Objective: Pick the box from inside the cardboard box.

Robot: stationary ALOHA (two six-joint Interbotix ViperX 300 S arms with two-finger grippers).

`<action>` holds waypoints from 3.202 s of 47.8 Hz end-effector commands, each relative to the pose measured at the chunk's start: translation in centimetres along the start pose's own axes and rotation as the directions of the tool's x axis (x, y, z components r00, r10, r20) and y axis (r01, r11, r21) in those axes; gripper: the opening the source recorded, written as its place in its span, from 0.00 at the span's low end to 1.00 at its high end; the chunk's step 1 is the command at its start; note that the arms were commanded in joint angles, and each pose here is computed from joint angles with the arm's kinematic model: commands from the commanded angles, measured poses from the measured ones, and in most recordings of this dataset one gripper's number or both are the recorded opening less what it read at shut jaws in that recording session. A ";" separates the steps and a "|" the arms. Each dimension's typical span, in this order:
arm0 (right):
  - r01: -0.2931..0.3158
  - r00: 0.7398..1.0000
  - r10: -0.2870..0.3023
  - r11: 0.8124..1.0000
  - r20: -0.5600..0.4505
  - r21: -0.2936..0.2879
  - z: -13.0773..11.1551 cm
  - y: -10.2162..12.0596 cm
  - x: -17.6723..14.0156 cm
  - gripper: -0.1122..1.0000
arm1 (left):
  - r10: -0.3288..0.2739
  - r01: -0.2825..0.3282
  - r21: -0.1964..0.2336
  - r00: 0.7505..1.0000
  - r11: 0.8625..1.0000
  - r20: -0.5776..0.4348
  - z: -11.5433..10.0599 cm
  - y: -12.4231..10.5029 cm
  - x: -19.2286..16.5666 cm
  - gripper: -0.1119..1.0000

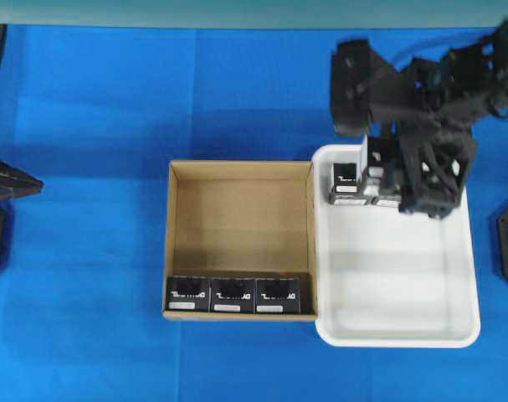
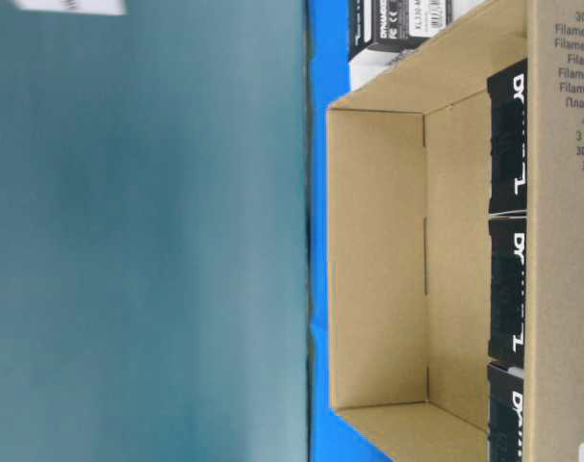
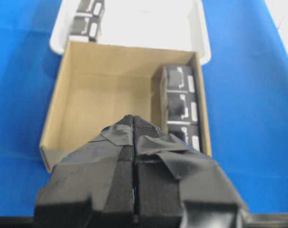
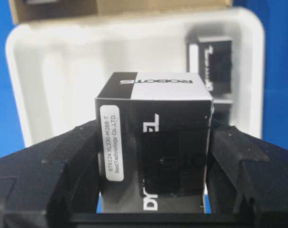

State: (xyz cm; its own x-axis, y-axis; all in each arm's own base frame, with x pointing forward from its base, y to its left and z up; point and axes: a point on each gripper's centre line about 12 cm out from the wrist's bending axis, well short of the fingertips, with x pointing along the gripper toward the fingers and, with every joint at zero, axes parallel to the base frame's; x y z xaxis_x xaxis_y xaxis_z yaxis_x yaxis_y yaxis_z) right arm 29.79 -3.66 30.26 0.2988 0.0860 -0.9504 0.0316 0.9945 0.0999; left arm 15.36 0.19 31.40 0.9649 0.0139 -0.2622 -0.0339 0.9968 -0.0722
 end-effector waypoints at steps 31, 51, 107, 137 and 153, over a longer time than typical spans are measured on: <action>0.003 0.999 -0.006 0.998 -0.040 -0.057 -3.9 1.5 14.4 0.65 | 0.000 0.000 -0.002 1.000 1.000 0.020 1.0 0.0 0.0 0.04; 0.032 0.999 -0.033 0.998 -0.013 -0.062 -5.0 0.8 17.3 0.65 | 0.004 -0.004 0.000 1.000 1.000 0.020 1.0 0.0 0.0 0.04; 0.024 0.999 -0.026 0.998 -0.038 -0.057 -1.4 0.6 16.4 0.97 | -0.002 0.002 -0.004 1.000 1.000 0.014 0.9 -0.1 0.3 0.04; 0.032 0.986 -0.038 0.999 0.162 0.039 0.1 0.1 6.7 0.97 | -0.003 0.003 -0.016 1.000 1.000 0.011 0.8 -0.1 0.3 0.04; 0.028 0.980 -0.036 0.999 0.193 0.042 -0.4 0.3 5.5 0.97 | -0.004 0.004 -0.022 1.000 1.000 0.014 0.9 -0.1 0.3 0.04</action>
State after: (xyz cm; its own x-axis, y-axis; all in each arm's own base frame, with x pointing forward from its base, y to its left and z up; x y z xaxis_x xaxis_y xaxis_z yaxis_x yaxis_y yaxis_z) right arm 31.09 -2.89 24.18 0.4518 0.0381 -0.8913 0.0797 0.9934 0.0828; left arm 15.61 0.17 31.28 0.9633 0.0123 -0.2681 -0.0389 0.9948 -0.0941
